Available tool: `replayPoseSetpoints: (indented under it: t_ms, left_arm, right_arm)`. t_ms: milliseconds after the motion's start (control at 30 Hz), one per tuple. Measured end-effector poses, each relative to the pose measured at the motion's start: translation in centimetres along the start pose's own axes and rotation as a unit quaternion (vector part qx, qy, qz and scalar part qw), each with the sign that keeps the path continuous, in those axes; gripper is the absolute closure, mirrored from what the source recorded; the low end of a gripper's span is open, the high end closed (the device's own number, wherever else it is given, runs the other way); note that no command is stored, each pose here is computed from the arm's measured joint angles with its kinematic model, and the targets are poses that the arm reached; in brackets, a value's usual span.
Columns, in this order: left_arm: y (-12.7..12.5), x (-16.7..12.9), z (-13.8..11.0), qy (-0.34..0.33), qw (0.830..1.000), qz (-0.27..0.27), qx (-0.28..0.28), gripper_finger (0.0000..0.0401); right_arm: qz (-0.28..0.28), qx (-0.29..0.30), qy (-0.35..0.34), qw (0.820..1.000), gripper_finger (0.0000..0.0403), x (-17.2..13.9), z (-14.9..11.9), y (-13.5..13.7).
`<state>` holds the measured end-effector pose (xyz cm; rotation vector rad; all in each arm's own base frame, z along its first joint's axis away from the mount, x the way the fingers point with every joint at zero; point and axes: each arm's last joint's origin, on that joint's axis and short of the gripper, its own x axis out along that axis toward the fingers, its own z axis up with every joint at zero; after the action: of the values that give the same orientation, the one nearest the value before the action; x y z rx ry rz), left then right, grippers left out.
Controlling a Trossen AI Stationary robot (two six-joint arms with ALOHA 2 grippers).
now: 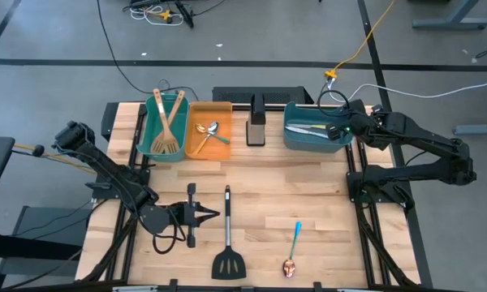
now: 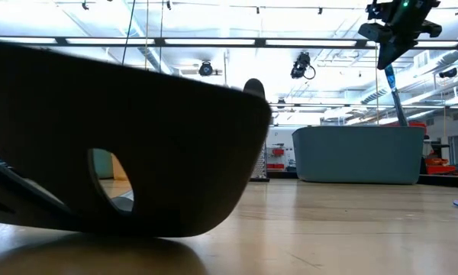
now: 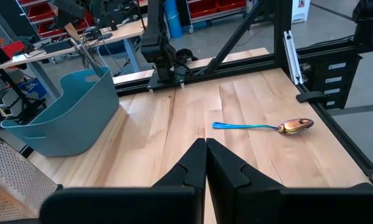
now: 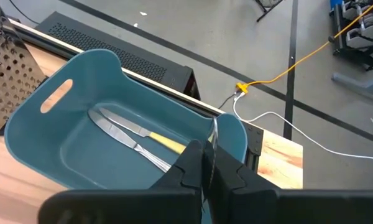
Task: Pick & Place Kitchen Items
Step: Put the silver table knife into the blue bin, then put the blue spoon into the orange bin
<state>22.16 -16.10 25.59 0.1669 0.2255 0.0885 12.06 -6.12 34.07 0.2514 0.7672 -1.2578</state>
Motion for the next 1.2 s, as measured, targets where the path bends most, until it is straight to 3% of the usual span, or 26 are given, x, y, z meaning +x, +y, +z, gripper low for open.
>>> replayPoseSetpoints:
  t_ms: [333,1033,1200]
  left_arm:
    - [0.0,0.0,0.0,0.0,1.0,0.0,-0.012,0.0387]
    - [0.0,0.0,0.0,0.0,1.0,0.0,-0.012,0.0387]
    - [0.0,0.0,0.0,0.001,1.0,0.0,-0.011,0.0387]
  right_arm:
    - [0.004,0.006,0.0,1.0,0.0339,0.0,0.0,0.0]
    - [0.041,0.009,0.031,0.999,0.0353,0.3,0.0,0.8]
    - [0.086,-0.007,0.063,0.994,0.0353,0.6,0.0,2.1]
